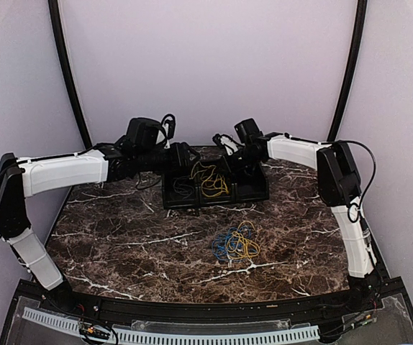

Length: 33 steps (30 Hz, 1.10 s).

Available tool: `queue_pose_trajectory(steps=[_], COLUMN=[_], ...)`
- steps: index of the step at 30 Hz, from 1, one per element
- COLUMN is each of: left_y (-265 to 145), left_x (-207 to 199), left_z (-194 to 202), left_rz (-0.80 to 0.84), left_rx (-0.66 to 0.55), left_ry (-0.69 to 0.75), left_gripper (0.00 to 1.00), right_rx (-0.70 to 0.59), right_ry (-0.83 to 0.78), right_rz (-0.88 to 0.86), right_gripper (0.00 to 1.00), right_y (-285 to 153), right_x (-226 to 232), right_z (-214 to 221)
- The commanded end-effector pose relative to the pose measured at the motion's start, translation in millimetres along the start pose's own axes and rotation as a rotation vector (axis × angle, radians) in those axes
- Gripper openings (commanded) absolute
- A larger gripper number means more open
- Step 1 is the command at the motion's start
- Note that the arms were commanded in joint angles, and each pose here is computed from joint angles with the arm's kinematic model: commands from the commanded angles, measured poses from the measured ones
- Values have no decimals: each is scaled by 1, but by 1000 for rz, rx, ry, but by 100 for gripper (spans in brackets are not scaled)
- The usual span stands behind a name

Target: Untangle the cables

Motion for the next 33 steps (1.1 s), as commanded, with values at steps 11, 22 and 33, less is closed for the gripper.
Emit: queue_pose_trajectory(steps=[11, 22, 33], left_y=[27, 66, 93], left_x=[26, 55, 40], left_z=[11, 0, -9], left_rz=[-56, -214, -116], left_rx=[24, -44, -77], left_ry=[38, 127, 122], left_gripper=[55, 33, 0], right_rx=[-2, 7, 28], right_ry=[-24, -19, -59], right_rz=[75, 49, 36], right_gripper=[0, 0, 38], right_y=[4, 6, -49], right_x=[-9, -5, 9], right_z=[-5, -1, -8])
Point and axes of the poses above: each gripper's point midway between its finger pads, its own y axis out along the fingers, its own x axis along the line the jaws close on, z = x × y, the point moved 3 cm from there along -y, back along the fingers, and after that the axes turned 7 degrees about -y, right-handed, at the moved point
